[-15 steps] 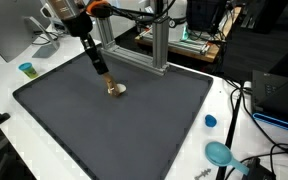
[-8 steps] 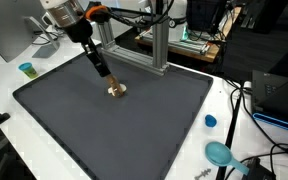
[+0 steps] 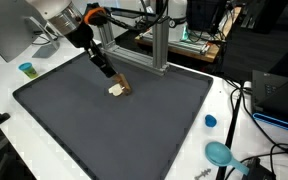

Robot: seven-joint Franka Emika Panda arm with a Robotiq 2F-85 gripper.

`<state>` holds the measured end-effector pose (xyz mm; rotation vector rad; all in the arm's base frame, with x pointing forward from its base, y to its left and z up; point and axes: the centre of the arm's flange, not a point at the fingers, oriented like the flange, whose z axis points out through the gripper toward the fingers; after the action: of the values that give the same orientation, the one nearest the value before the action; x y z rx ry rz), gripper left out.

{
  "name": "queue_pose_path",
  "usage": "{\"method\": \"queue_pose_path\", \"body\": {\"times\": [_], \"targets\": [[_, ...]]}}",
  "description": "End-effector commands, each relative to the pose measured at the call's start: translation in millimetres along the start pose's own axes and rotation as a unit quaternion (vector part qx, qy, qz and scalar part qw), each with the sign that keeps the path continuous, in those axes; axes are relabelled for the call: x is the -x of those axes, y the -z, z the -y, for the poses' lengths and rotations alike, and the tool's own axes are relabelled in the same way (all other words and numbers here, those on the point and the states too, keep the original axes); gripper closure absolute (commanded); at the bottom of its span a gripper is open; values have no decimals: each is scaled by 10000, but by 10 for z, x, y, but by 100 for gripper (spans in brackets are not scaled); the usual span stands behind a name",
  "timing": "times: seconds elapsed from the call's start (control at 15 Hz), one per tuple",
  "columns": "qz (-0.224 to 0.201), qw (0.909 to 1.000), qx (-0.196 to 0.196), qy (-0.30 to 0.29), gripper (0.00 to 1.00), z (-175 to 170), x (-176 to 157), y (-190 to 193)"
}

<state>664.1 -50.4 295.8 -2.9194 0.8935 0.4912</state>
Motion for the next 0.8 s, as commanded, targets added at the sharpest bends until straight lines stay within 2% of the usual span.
{"method": "queue_pose_path", "body": {"times": [0.0,0.2,0.33,0.53,0.73], "targets": [[414,9991,-54,46,78,64,-175,-224],[614,9981,-12,70,78,73,-146,-303],[482,9987,7,172,78,29,24,-167],[163,9975,86,683,78,-106,480,125],[-227,9913,331,1252,78,-145,928,432]]}}
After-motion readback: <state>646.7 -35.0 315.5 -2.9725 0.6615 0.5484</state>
